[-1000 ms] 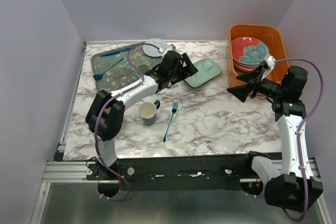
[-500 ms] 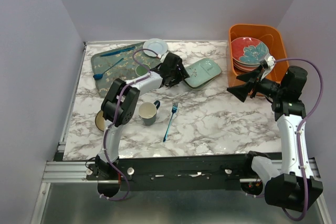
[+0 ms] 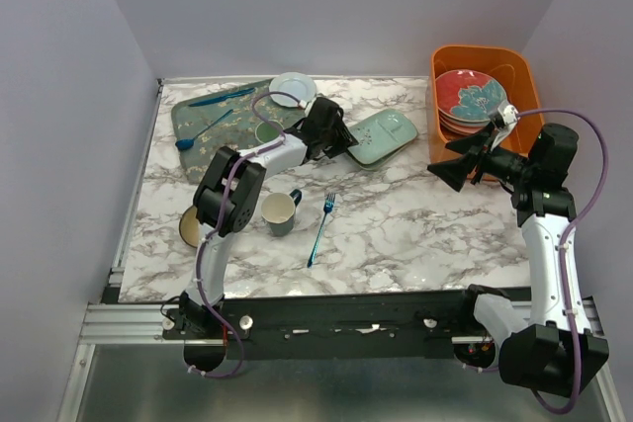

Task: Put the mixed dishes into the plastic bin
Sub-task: Pick up the plate at the center of the board.

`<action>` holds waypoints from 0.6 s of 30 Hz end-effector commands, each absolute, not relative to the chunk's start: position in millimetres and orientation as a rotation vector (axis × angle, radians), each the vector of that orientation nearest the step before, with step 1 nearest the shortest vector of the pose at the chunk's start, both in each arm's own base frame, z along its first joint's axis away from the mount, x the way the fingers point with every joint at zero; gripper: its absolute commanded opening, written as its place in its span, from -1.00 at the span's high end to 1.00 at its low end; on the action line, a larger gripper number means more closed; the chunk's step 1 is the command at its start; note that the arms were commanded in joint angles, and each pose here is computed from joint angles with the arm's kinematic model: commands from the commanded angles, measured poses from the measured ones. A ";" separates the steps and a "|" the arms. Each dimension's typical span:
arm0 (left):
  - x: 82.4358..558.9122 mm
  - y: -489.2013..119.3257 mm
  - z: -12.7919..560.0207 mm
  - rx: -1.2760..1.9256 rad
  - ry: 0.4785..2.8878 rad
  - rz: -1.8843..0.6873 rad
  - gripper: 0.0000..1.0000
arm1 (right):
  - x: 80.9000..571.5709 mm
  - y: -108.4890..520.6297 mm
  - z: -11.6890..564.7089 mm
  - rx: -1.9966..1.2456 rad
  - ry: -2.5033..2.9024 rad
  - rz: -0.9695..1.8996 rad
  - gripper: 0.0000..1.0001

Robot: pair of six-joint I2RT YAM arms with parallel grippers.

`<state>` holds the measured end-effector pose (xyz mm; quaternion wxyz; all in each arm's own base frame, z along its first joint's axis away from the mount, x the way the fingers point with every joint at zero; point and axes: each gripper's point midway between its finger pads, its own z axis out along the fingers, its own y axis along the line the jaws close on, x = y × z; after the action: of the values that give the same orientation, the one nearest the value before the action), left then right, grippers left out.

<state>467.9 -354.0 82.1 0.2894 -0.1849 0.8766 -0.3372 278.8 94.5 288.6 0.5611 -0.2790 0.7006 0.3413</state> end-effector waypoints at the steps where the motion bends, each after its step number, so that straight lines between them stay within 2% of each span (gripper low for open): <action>1: 477.6 -362.3 79.8 -0.509 2.326 -0.949 0.05 | 282.1 91.2 285.3 -0.642 1.659 0.788 -0.83; 9: 480.1 -362.9 67.8 -0.567 2.334 -0.953 0.12 | 281.4 91.6 286.9 -0.642 1.655 0.789 -0.83; 12: 481.6 -363.2 66.9 -0.584 2.323 -0.961 0.27 | 280.6 91.9 287.5 -0.643 1.654 0.789 -0.83; 18: 482.9 -363.8 76.3 -0.585 2.287 -0.995 0.70 | 280.1 92.2 288.0 -0.644 1.652 0.791 -0.83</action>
<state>473.2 -358.6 61.8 0.2686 -0.2165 0.8733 -0.3440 278.8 94.5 288.6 0.5613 -0.2788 0.7007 0.3410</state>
